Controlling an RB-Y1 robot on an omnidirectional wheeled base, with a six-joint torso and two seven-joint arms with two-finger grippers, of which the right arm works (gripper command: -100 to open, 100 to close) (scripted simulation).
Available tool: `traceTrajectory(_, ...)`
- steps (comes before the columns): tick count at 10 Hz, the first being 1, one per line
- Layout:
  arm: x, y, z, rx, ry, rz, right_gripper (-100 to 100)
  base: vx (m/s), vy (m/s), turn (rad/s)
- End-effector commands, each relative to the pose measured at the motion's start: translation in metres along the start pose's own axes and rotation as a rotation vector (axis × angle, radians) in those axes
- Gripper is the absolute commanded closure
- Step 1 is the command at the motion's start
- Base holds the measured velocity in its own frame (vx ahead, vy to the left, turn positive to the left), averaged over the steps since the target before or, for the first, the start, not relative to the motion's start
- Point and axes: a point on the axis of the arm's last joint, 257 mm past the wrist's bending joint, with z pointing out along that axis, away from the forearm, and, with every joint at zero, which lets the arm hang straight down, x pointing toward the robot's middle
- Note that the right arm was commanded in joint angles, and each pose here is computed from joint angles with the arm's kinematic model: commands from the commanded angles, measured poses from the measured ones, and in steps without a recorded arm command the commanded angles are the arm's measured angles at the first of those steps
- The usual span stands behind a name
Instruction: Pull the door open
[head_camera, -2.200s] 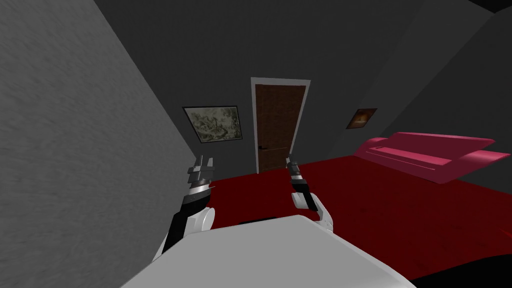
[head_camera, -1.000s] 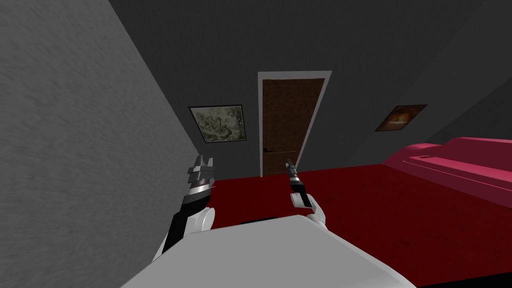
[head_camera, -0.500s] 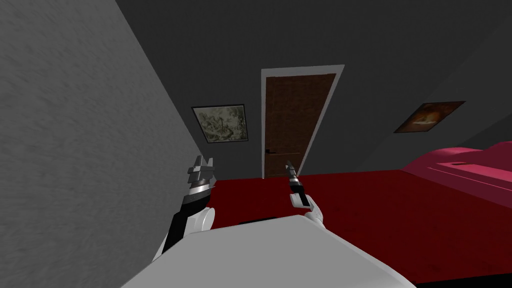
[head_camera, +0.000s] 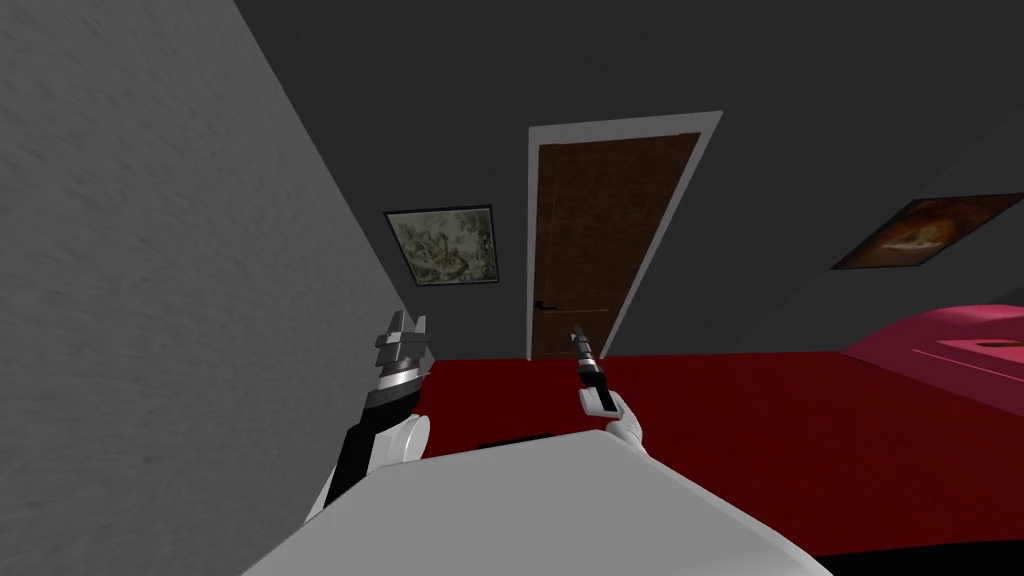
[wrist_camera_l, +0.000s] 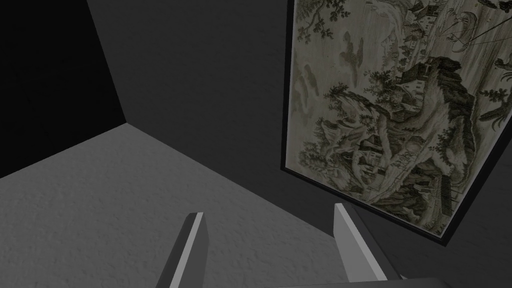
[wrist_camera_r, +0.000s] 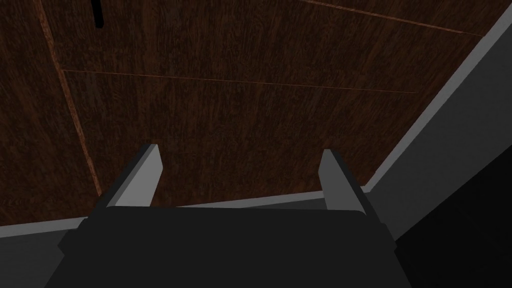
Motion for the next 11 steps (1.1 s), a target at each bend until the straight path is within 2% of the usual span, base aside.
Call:
traceTrajectory(1,0.000,-0.013,-0.0033,0.023,-0.005,0.007,-100,0.075,-0.031,0.101)
traceTrajectory(4,-0.001,-0.034,-0.0063,0.062,-0.016,0.022,-100,0.085,-0.032,0.086)
traceTrajectory(7,-0.001,-0.042,-0.0083,0.078,-0.019,0.027,-100,0.057,-0.011,0.036)
traceTrajectory(11,0.000,-0.067,-0.0147,0.130,-0.032,0.048,-100,0.073,-0.036,0.073)
